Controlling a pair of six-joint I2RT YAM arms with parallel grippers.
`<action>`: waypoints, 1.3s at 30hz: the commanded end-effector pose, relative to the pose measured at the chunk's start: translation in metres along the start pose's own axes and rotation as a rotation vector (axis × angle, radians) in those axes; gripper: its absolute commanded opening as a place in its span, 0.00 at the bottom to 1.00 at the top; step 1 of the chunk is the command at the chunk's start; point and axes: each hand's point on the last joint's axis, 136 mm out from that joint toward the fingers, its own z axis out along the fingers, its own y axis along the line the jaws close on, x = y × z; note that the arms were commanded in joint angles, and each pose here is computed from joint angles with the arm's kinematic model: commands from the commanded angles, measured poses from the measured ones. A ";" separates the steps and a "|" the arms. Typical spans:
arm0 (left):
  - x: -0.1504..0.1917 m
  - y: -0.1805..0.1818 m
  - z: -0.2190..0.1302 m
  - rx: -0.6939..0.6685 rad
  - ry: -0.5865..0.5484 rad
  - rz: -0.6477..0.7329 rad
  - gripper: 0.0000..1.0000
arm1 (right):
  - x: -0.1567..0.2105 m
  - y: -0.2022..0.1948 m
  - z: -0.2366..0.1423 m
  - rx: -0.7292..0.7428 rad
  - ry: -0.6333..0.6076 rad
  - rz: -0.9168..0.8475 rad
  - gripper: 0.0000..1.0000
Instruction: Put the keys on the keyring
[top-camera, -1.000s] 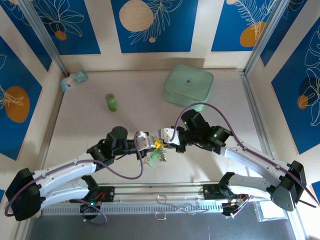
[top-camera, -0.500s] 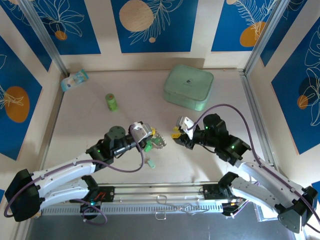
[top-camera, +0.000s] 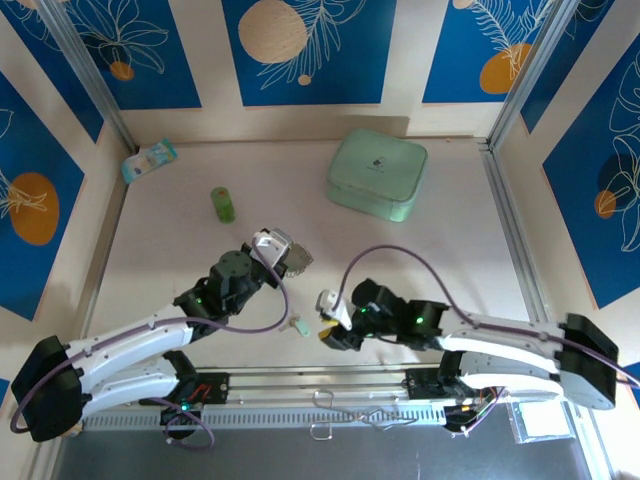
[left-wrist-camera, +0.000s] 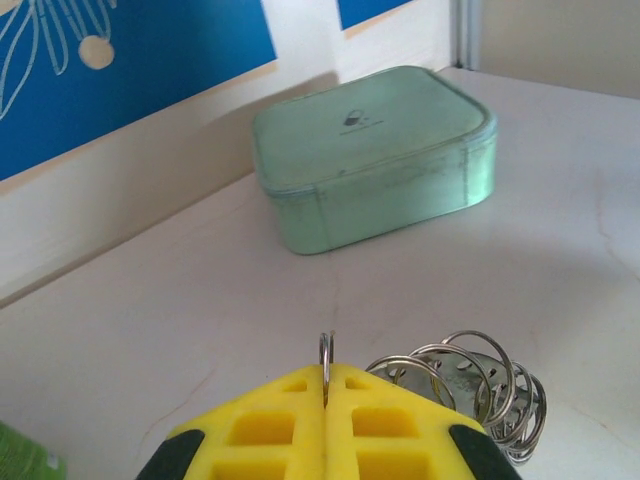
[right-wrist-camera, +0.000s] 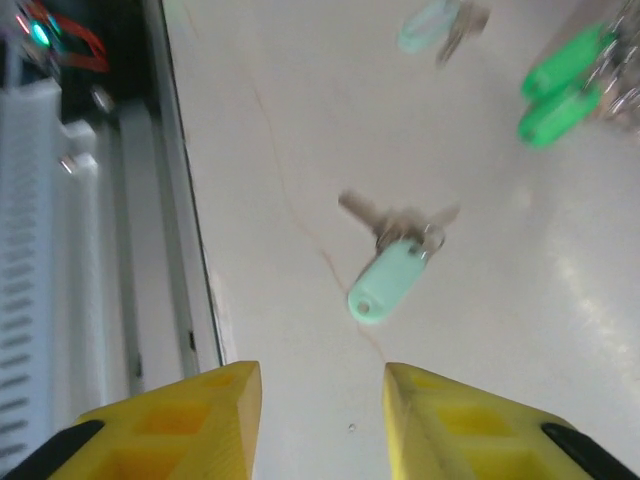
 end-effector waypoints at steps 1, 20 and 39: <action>-0.027 0.021 0.000 -0.088 -0.083 -0.056 0.00 | -0.014 -0.005 0.019 0.069 -0.053 -0.041 0.41; -0.025 0.025 -0.005 -0.087 -0.088 -0.072 0.00 | -0.019 -0.048 0.074 0.120 0.024 0.088 0.49; -0.015 0.044 -0.017 -0.109 -0.052 -0.064 0.00 | -0.013 -0.038 0.046 -0.058 0.185 1.057 0.43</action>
